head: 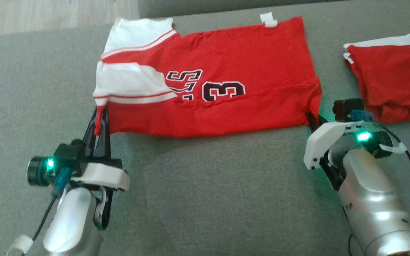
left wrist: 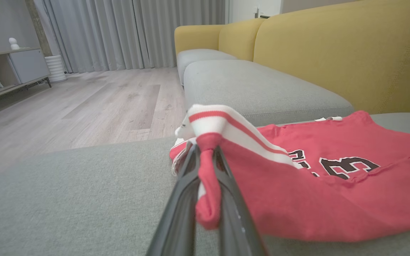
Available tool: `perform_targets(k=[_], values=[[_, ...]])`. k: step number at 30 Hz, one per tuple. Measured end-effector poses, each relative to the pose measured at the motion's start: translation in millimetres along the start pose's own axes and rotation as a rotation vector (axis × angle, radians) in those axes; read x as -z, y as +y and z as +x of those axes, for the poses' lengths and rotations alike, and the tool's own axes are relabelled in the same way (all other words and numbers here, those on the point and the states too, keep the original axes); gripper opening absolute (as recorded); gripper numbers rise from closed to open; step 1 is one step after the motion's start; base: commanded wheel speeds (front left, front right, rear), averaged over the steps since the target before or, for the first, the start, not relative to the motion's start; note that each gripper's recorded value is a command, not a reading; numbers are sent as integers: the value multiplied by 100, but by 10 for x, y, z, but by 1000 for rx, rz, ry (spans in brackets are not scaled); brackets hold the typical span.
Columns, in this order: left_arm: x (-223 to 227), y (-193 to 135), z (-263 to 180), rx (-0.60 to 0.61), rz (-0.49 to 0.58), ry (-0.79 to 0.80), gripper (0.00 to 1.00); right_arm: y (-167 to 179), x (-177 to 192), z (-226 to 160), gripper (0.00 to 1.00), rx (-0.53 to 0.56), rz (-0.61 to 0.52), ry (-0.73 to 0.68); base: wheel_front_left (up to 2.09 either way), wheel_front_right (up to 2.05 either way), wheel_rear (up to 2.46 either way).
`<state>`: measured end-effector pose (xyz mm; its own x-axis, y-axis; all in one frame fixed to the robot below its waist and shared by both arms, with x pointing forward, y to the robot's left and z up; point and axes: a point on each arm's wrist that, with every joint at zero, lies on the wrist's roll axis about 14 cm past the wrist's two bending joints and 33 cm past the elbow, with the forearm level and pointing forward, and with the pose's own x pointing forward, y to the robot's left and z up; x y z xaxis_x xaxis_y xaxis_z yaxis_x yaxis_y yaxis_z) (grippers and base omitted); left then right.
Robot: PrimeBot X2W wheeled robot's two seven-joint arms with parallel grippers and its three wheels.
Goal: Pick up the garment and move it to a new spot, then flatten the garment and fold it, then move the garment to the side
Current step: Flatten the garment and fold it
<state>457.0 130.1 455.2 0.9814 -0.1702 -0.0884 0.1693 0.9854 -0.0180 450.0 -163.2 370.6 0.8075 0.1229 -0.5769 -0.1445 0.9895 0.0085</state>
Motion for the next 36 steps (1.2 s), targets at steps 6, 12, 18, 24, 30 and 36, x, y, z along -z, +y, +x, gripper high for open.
perform_targets(k=[6, 12, 18, 24, 30, 36], values=[[91, -34, -162, 0, 8, 35, 0, -125, -33, -191, 0, 41, -11, -51, 0, 0, 0], [187, -59, -362, -2, 22, 76, 0, -196, 30, -428, 0, 69, -3, -84, 0, 0, 0], [333, -105, -639, 2, 24, 148, 0, -216, 180, -669, 0, 89, 10, -85, 0, 0, 0], [519, -84, -935, 2, 16, 219, 0, -157, 390, -850, 0, 87, 20, -33, 0, 0, 0], [517, -124, -1012, 17, 20, 228, 0, -112, 422, -1008, 0, 82, 50, -42, 0, 0, 0], [516, -155, -983, 27, 19, 230, 0, -114, 380, -1157, 69, 87, 89, -82, 0, 0, 0]])
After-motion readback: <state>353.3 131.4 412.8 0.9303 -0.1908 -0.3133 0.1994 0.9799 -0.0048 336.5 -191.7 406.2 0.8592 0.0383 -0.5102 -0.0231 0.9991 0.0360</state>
